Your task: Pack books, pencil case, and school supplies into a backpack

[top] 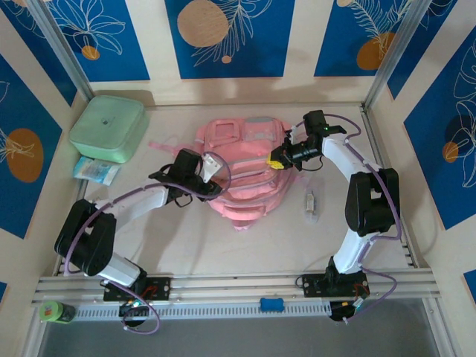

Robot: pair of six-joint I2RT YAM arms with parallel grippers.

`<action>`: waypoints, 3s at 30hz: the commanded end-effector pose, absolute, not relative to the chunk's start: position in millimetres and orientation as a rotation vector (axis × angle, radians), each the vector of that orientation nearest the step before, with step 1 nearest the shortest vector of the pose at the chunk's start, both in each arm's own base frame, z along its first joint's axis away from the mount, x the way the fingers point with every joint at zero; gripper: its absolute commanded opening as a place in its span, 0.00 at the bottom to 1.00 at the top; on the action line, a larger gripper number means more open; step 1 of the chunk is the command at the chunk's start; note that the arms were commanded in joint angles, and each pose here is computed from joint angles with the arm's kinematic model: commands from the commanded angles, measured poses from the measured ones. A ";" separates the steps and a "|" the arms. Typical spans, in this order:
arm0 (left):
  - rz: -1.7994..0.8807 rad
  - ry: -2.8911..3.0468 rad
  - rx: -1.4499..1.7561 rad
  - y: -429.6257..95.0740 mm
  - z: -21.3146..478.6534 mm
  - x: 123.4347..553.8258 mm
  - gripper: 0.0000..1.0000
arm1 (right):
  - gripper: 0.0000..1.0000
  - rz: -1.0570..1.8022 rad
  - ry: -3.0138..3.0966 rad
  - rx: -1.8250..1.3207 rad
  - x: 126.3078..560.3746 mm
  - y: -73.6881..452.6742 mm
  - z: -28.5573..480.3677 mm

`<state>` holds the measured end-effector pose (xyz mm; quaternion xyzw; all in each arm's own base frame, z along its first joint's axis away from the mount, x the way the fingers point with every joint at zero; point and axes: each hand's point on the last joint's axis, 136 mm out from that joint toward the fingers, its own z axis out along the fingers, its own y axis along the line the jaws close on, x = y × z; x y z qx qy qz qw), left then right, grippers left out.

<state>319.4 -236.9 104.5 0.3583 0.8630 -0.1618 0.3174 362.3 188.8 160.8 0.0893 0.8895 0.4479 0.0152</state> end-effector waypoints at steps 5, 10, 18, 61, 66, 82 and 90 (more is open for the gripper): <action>-0.353 2.211 0.926 -237.5 113.7 334.8 0.14 | 0.00 1.422 2.679 0.239 378.2 186.5 181.1; -0.279 2.212 0.907 -227.0 115.4 337.0 0.00 | 0.00 1.421 2.676 0.247 380.1 184.1 181.3; -0.100 2.241 0.820 -195.8 110.8 341.6 0.00 | 0.00 1.409 2.665 0.244 382.8 178.5 188.7; -0.480 2.307 0.537 -227.1 131.0 254.3 0.51 | 0.79 0.423 2.852 0.431 337.0 94.5 149.7; -0.560 2.306 0.485 -251.1 143.4 231.1 0.61 | 1.00 0.231 2.888 0.614 286.9 59.7 112.2; -0.639 2.302 0.359 -304.6 138.2 223.0 0.78 | 0.94 0.144 3.060 0.615 252.8 61.8 30.3; -0.594 2.301 0.354 -292.7 137.0 221.4 0.81 | 0.86 0.057 3.093 0.591 250.1 59.3 19.2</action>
